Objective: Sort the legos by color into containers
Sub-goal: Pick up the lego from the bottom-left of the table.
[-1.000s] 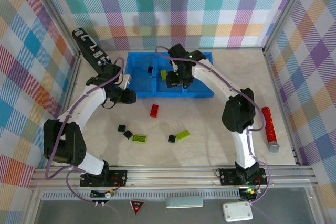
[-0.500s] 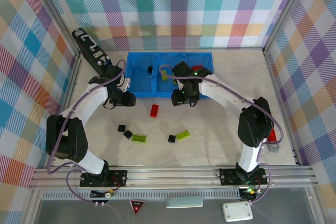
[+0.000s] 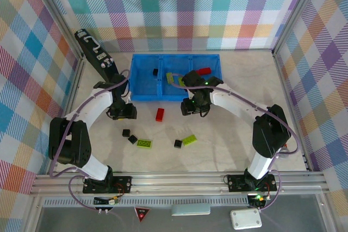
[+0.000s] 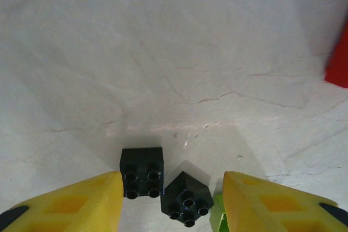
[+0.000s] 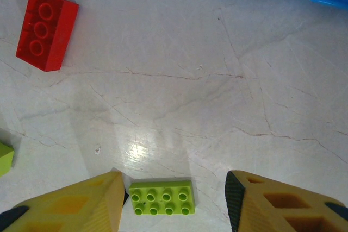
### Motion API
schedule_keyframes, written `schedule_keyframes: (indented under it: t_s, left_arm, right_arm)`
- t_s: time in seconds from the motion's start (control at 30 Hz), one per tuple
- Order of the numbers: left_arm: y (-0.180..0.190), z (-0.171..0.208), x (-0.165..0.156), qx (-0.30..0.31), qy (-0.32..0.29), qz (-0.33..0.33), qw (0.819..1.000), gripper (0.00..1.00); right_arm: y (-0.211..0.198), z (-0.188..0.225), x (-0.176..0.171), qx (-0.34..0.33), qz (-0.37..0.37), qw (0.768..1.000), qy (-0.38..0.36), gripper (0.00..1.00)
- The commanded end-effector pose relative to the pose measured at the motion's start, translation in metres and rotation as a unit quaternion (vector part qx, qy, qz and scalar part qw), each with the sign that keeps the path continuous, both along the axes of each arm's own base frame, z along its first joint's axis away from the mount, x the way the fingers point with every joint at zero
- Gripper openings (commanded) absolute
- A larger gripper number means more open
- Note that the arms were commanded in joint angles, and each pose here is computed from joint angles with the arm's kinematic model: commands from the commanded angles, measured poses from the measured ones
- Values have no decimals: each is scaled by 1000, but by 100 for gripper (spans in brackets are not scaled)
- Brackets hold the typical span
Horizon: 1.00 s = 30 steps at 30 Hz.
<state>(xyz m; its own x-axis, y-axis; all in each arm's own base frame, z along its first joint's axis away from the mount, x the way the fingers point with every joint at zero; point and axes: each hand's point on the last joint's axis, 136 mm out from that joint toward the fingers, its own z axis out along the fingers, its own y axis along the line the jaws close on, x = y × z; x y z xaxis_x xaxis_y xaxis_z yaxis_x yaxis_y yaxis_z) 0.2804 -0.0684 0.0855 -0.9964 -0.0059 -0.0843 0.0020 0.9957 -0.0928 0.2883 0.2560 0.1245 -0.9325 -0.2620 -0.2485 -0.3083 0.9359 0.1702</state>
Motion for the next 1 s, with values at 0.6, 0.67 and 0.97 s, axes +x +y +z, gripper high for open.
schedule_keyframes:
  t_s: [0.6,0.67,0.97]
  left_arm:
    - [15,-58,-38,46,108,66,991,52]
    - [14,-61,-39,45,115,66,990,52]
    - [10,-61,-39,35,117,62,991,44]
  right_arm:
    - [1,3,-4,11,9,1000,-4,54]
    - [2,2,-4,11,9,1000,-2,54]
    - [2,0,-5,11,9,1000,0,54]
